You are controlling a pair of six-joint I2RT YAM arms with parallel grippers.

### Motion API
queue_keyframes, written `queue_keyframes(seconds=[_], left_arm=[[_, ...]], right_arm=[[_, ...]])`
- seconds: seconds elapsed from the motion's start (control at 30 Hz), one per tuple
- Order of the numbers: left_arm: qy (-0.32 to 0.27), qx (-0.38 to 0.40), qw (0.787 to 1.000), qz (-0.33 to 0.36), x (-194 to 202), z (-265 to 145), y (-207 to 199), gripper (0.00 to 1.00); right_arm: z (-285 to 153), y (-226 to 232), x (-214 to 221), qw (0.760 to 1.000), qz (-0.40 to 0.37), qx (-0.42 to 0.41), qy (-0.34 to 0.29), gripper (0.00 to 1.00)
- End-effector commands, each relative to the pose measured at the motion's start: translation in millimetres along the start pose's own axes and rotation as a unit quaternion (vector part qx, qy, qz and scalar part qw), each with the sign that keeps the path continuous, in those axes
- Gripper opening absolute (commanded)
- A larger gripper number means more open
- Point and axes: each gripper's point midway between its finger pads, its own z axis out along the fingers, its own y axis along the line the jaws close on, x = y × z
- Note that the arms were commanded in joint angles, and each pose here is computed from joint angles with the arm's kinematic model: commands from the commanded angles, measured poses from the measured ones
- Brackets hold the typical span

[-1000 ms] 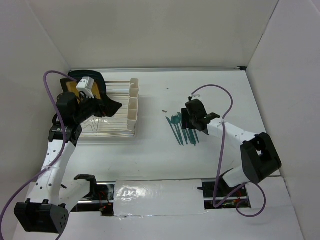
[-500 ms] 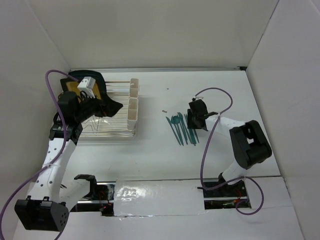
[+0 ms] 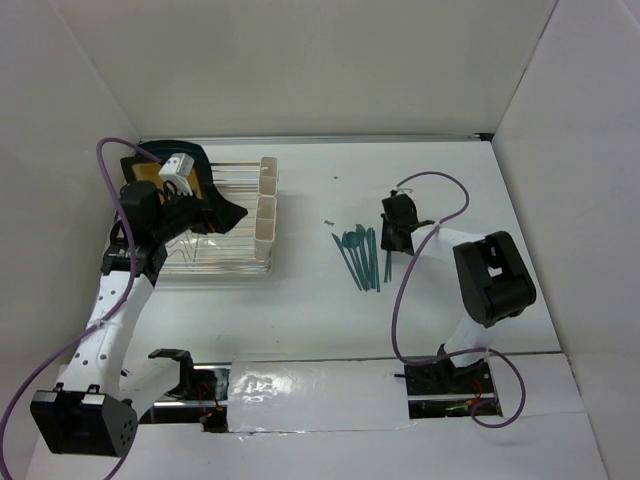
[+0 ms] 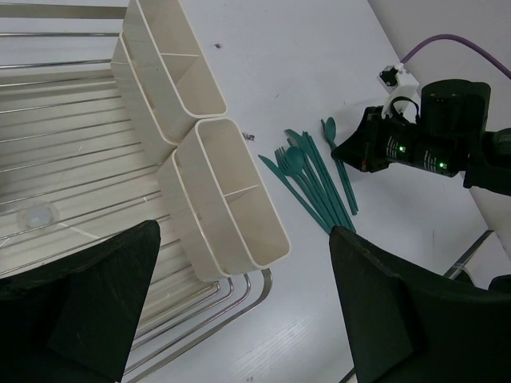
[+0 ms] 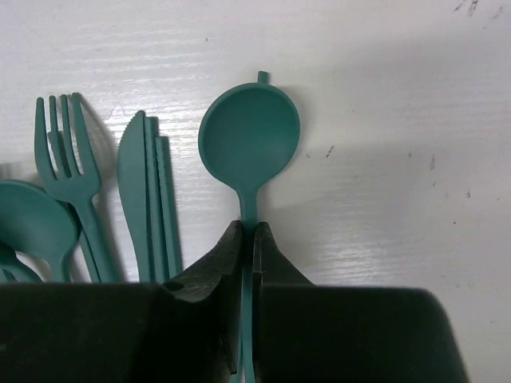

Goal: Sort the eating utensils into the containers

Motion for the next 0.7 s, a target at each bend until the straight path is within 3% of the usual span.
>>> queue_keyframes(seconds=[0.0, 0.03, 0.33, 0.47, 0.57, 0.67], left_arm=[[-0.022, 0.024, 0.999, 0.014, -19, -2, -12, 1.00], [-0.021, 0.025, 0.999, 0.014, -19, -2, -13, 1.00], [-0.024, 0.028, 0.999, 0.017, -20, -4, -15, 1.00], [-0.023, 0.033, 0.999, 0.019, -20, -4, -17, 1.00], [-0.022, 0.034, 0.999, 0.019, -19, -4, -17, 1.00], [-0.024, 0.034, 0.999, 0.019, -19, -5, -17, 1.00]], right_arm=[[7, -6, 14, 1.000, 0.002, 0.006, 0.028, 0.04], [7, -7, 14, 1.000, 0.004, 0.006, 0.028, 0.00], [-22, 12, -4, 0.998, 0.018, -0.053, 0.013, 0.00], [-35, 16, -14, 0.997, 0.014, -0.071, -0.002, 0.21], [-33, 17, -12, 0.998, 0.008, -0.070, 0.004, 0.18], [-26, 18, -4, 0.998, 0.003, -0.065, 0.020, 0.02]])
